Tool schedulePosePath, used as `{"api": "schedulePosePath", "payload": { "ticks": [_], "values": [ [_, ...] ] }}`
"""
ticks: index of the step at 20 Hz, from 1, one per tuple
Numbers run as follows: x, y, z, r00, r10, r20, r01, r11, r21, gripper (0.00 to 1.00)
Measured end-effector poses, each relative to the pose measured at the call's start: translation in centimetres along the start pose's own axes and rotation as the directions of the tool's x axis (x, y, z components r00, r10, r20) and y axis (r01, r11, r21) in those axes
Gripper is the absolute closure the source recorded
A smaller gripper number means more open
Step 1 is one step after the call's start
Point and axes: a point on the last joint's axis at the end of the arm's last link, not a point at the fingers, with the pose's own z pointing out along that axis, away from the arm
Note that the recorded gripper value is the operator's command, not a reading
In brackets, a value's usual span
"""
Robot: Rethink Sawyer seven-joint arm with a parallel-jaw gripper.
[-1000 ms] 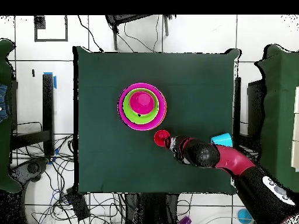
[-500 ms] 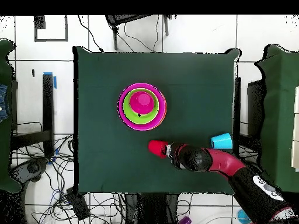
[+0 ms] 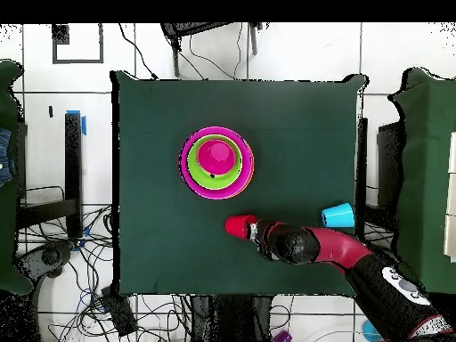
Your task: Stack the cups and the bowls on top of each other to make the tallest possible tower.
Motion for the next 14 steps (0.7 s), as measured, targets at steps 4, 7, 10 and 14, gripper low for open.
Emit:
{"api": "schedulePosePath", "payload": {
  "ticks": [4, 7, 10, 14],
  "values": [
    [0.02, 0.02, 0.00, 0.9999, -0.010, 0.005, 0.010, 0.9999, 0.003, 1.00],
    [0.01, 0.03, 0.01, 0.9999, -0.010, 0.005, 0.010, 1.0000, 0.003, 1.00],
    [0.02, 0.02, 0.01, 0.9999, -0.009, 0.005, 0.009, 1.0000, 0.003, 1.00],
    [-0.02, 0.04, 0.00, 0.9999, -0.010, 0.008, 0.010, 0.9999, 0.004, 1.00]
  ]
}}
